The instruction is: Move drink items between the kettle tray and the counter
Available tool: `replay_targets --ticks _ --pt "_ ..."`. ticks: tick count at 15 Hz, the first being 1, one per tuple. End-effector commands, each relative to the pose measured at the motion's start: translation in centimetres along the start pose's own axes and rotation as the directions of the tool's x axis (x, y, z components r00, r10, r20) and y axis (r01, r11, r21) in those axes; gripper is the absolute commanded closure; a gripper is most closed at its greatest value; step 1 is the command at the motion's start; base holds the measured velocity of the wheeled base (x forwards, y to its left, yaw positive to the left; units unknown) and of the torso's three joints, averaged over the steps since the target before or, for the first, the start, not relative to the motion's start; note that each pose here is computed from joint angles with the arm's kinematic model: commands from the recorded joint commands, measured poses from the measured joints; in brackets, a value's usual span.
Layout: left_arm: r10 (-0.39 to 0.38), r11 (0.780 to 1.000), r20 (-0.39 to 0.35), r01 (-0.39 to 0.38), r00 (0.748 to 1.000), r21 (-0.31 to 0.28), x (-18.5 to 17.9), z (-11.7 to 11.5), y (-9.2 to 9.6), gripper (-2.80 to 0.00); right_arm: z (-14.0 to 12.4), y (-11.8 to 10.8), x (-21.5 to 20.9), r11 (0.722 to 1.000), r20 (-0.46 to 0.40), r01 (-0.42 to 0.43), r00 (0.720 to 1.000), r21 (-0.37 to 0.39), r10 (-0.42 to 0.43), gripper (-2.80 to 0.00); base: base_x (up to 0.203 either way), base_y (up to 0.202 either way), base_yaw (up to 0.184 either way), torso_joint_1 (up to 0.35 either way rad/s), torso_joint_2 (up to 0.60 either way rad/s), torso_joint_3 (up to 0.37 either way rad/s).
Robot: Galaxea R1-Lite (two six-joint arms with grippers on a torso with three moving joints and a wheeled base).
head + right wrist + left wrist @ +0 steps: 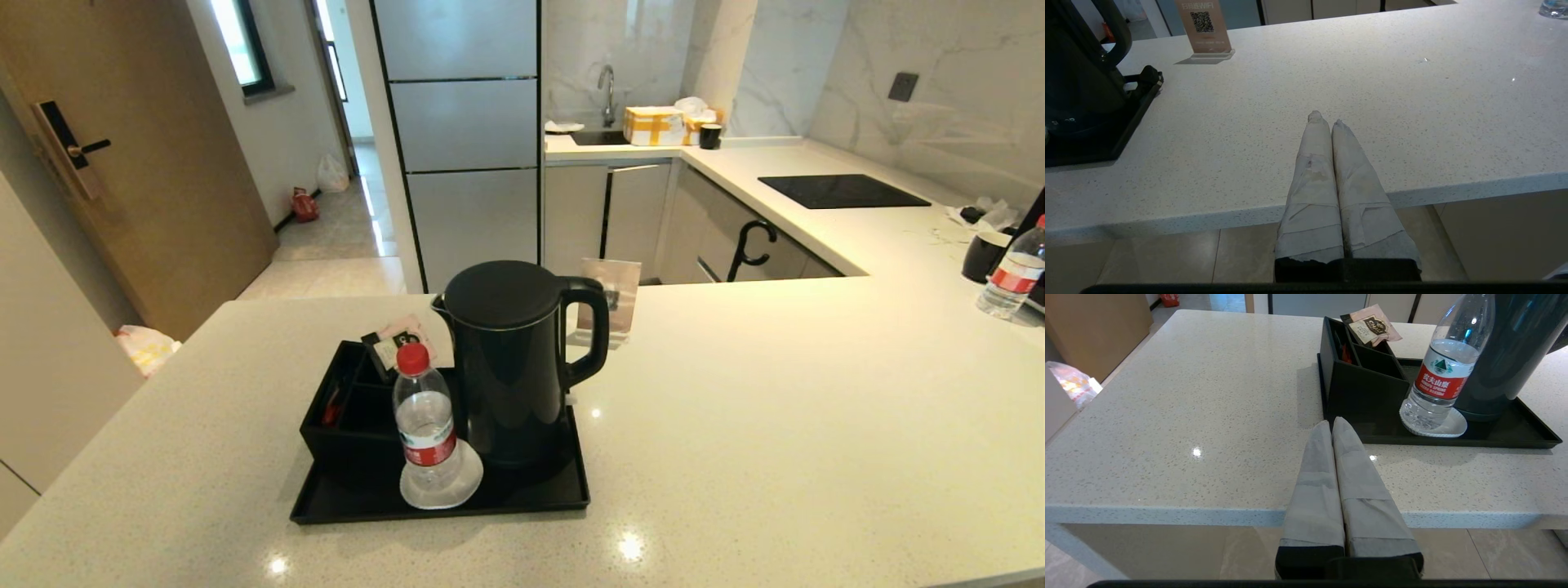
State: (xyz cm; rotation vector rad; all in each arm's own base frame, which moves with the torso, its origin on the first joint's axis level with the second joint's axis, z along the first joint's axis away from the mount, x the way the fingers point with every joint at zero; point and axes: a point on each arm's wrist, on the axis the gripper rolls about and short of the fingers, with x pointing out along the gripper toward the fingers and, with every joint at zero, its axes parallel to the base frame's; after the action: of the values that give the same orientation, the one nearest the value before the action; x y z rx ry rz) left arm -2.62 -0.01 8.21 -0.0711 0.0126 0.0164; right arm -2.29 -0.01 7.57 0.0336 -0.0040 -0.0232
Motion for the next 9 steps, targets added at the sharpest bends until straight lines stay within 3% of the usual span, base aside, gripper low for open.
replay_targets --ticks 1,2,9 --pt "-0.006 0.999 -0.006 0.006 1.0 0.046 0.08 -0.25 0.0 0.0 0.01 0.0 0.01 1.0 -0.001 0.0 1.0 0.0 0.0 0.0 0.0 0.0 0.0 0.0 0.0 0.0" --pt "-0.012 0.994 -0.013 0.013 1.0 0.112 0.16 -0.51 0.0 0.0 0.03 0.0 0.01 1.0 0.001 0.0 1.0 0.0 0.0 0.0 0.0 0.0 0.0 0.0 0.0 0.0" --pt "-0.013 0.993 -0.014 0.015 1.0 0.117 0.18 -0.55 0.0 0.0 0.03 0.0 0.01 1.0 0.001 0.001 1.0 0.014 -0.001 0.0 0.0 0.0 0.0 0.0 0.0 0.0"
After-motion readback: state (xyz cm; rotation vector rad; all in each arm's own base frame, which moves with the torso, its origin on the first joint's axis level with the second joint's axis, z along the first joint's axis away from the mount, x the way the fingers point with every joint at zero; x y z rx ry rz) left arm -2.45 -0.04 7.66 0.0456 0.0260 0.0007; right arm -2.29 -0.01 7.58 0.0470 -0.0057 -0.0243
